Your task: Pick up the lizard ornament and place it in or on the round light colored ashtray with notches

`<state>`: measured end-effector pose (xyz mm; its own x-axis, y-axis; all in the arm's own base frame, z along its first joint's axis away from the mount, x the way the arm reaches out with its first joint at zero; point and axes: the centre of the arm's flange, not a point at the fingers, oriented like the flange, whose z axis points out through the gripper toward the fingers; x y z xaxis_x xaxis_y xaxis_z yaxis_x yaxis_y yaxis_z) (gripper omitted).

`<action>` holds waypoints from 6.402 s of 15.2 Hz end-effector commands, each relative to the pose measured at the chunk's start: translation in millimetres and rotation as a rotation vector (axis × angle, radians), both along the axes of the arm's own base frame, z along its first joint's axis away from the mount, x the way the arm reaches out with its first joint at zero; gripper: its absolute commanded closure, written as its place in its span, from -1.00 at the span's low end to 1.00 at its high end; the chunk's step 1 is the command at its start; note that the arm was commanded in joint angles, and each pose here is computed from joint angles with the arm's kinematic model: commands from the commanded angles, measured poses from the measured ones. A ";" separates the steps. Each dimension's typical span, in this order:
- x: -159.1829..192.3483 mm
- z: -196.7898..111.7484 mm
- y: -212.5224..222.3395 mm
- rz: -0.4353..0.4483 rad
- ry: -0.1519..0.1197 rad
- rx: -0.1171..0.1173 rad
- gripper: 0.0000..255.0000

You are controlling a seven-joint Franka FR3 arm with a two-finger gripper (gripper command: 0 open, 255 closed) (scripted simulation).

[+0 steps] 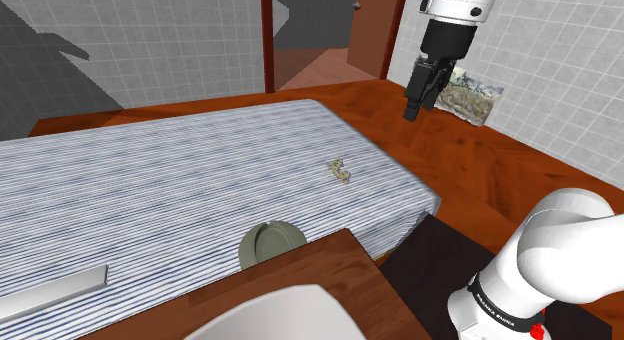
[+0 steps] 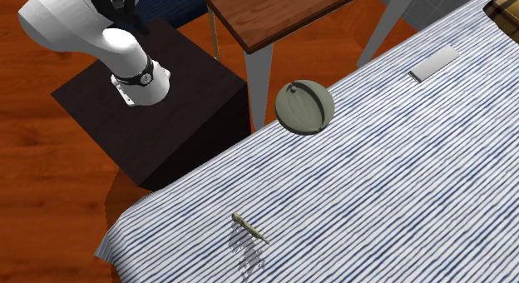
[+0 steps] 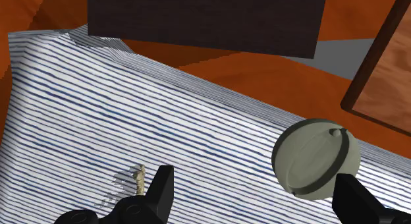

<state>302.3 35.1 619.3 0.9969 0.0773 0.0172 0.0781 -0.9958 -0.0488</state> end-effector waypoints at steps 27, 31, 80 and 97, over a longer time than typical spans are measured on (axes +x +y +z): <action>223.3 -242.3 -111.6 -0.032 0.055 -0.010 -1.00; 256.2 -280.6 -129.6 -0.037 0.063 -0.011 -1.00; 290.6 -430.7 -194.2 -0.314 0.040 0.003 -1.00; 290.6 -399.1 -194.2 -0.314 0.040 0.003 1.00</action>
